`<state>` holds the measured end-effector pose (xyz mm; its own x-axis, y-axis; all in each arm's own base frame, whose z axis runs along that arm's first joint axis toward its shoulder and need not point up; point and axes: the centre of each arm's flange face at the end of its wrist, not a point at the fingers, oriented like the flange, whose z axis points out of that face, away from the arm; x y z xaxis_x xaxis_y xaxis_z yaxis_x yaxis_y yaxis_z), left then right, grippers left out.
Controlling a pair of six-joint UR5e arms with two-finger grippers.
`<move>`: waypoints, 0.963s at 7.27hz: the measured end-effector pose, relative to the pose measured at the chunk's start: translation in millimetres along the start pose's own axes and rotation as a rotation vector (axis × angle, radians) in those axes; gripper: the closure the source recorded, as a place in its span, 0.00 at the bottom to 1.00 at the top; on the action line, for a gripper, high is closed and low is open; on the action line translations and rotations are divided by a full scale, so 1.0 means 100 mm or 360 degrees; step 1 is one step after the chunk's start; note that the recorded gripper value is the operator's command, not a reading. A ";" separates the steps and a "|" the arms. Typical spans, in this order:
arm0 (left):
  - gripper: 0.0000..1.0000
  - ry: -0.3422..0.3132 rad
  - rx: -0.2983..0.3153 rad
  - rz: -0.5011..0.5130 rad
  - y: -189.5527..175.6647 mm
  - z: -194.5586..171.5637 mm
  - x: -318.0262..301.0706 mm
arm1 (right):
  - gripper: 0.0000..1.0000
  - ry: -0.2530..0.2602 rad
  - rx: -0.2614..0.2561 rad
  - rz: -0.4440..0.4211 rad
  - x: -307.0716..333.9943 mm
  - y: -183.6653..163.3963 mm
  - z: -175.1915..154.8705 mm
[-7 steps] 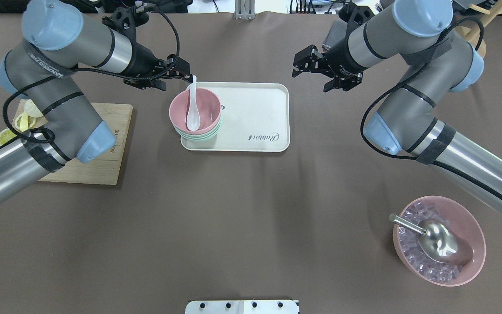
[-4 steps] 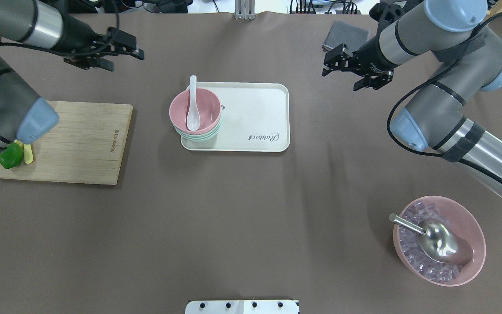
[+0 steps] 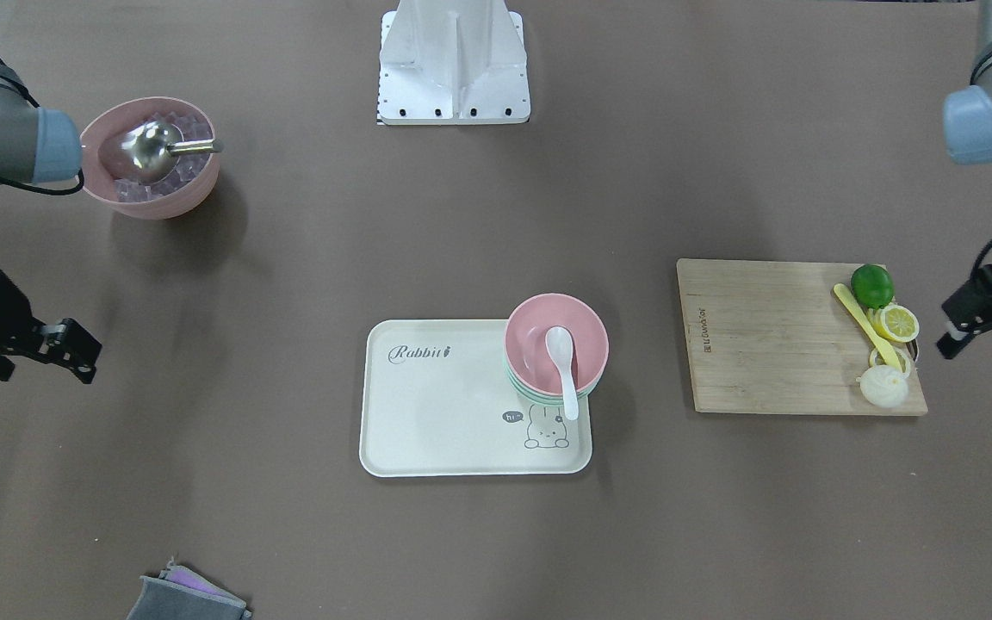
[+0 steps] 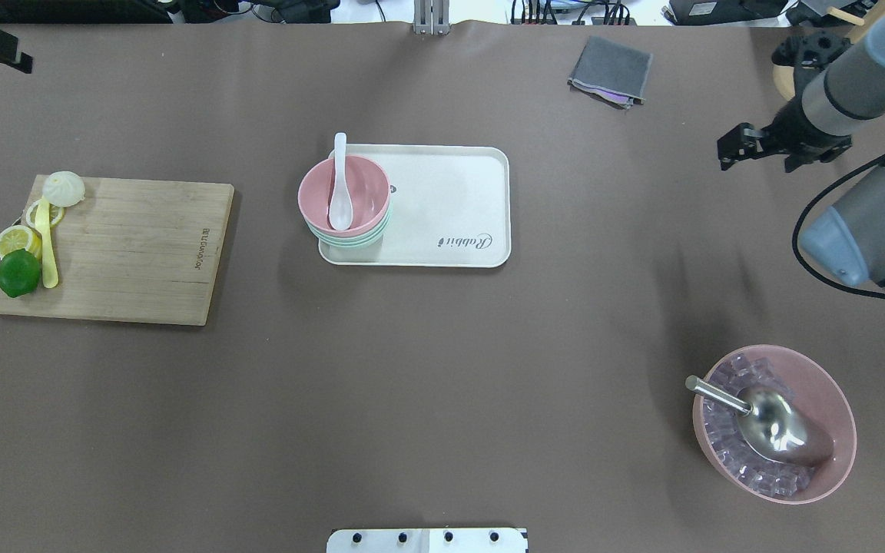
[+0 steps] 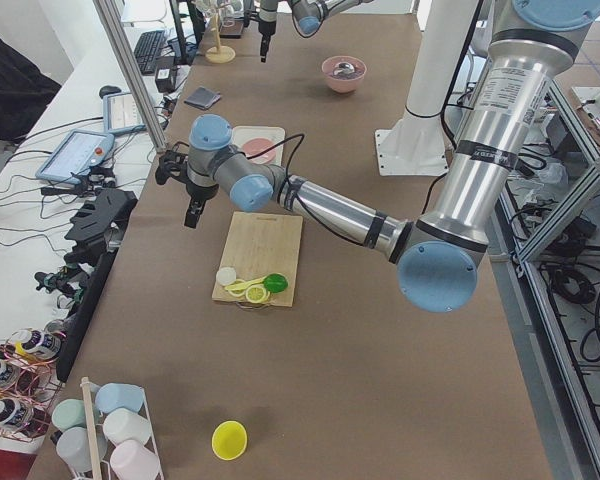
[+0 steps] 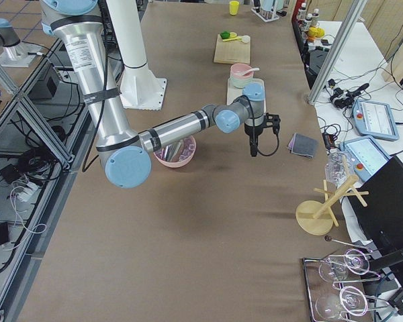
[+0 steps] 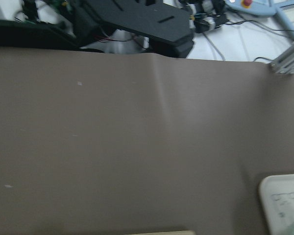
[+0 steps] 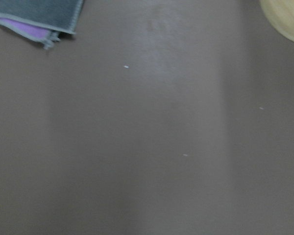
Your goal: Stack pink bowl on green and place spoon
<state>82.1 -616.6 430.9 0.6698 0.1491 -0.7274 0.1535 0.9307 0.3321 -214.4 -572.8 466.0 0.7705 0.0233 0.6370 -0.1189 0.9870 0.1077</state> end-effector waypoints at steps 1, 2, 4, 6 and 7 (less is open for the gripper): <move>0.01 -0.0064 -0.0050 0.0056 0.10 -0.03 -0.32 | 0.00 0.0048 -0.0056 -0.0099 0.50 0.08 -0.09; 0.01 -0.0109 -0.0088 0.0083 0.21 -0.06 -0.69 | 0.00 0.0040 -0.0116 -0.0155 1.10 0.15 -0.22; 0.01 -0.0101 -0.0199 0.0028 0.41 -0.04 -1.43 | 0.00 -0.0069 -0.0199 -0.0160 2.31 0.43 -0.42; 0.01 -0.0076 -0.0284 -0.0041 0.66 0.10 -1.91 | 0.00 -0.0189 -0.0244 -0.0036 2.94 0.72 -0.43; 0.01 -0.0087 -0.0322 -0.0081 0.83 0.17 -2.08 | 0.00 -0.0227 -0.0255 0.0015 3.06 0.80 -0.44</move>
<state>-32.1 -576.0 620.2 0.7043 0.0868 -0.7046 0.0432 0.9854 0.1645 39.9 -479.7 635.9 0.6719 0.0211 0.7403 -0.0157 0.9998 -0.0142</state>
